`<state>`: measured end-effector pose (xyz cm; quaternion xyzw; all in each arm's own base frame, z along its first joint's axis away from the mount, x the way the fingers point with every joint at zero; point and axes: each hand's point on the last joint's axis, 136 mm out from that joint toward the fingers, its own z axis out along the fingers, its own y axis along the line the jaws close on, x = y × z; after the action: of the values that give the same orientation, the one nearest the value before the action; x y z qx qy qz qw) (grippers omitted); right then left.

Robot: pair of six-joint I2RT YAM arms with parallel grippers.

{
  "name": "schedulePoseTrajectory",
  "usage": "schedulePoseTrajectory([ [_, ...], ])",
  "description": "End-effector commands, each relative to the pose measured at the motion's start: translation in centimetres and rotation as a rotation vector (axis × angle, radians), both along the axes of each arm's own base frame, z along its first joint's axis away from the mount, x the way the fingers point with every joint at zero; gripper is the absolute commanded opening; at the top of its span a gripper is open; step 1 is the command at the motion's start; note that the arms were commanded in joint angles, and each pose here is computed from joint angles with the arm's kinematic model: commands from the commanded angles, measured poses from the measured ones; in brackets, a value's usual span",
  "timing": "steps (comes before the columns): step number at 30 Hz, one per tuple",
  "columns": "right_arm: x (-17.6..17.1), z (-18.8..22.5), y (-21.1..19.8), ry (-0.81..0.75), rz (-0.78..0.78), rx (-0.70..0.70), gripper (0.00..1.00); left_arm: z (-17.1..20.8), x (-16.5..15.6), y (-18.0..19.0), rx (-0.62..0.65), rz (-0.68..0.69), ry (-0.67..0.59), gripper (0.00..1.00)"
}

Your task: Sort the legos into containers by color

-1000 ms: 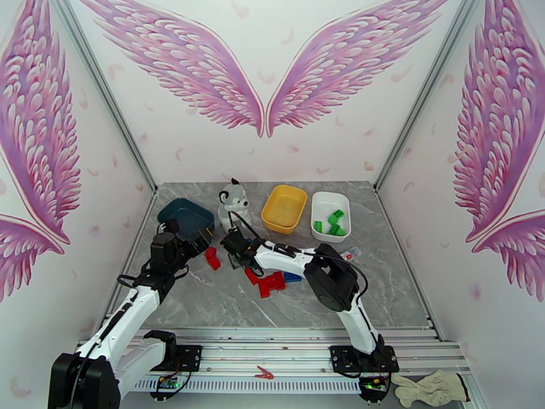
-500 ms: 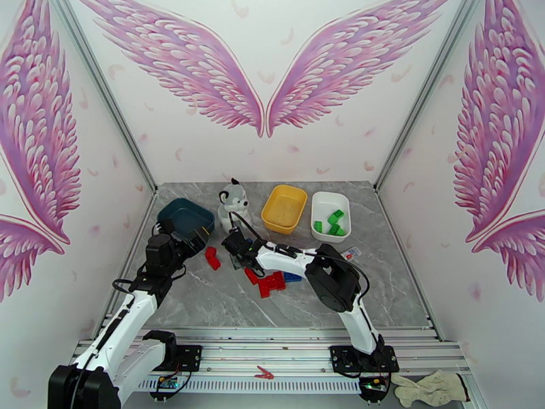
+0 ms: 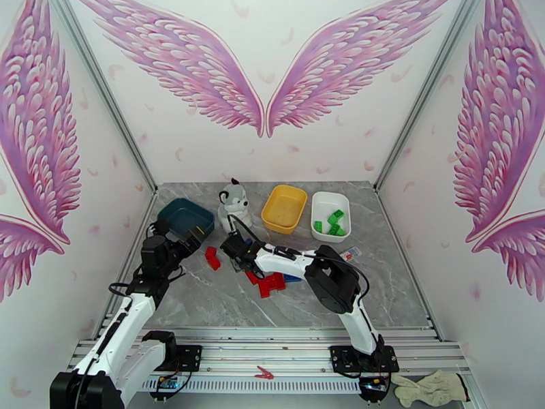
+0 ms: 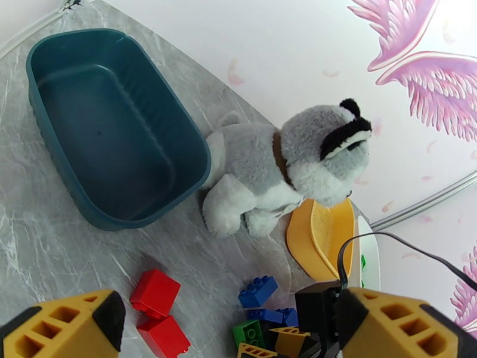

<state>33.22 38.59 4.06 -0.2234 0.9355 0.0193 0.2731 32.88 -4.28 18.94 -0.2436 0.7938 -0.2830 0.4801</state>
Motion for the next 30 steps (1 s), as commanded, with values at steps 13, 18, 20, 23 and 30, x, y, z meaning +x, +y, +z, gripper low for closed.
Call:
schedulePoseTrajectory([
  [13,0.3,-2.2,0.4,0.092,0.023,-0.086,0.55,-0.5,-0.7,1.8,-0.040,0.039,0.011,0.99],
  [18,0.5,-2.7,0.9,0.120,0.032,-0.049,0.53,-0.8,-0.7,2.0,-0.042,0.046,0.015,0.99],
  [20,0.5,-2.9,1.1,0.133,0.036,-0.036,0.52,-0.9,-0.7,2.0,-0.040,0.049,0.017,0.99],
  [23,0.4,-2.9,1.3,0.135,0.040,-0.022,0.48,-0.8,-0.7,2.1,-0.039,0.050,0.015,0.99],
  [30,0.6,-2.0,1.7,0.120,0.038,0.020,0.39,-0.9,-0.6,1.9,-0.041,0.041,0.013,0.99],
])
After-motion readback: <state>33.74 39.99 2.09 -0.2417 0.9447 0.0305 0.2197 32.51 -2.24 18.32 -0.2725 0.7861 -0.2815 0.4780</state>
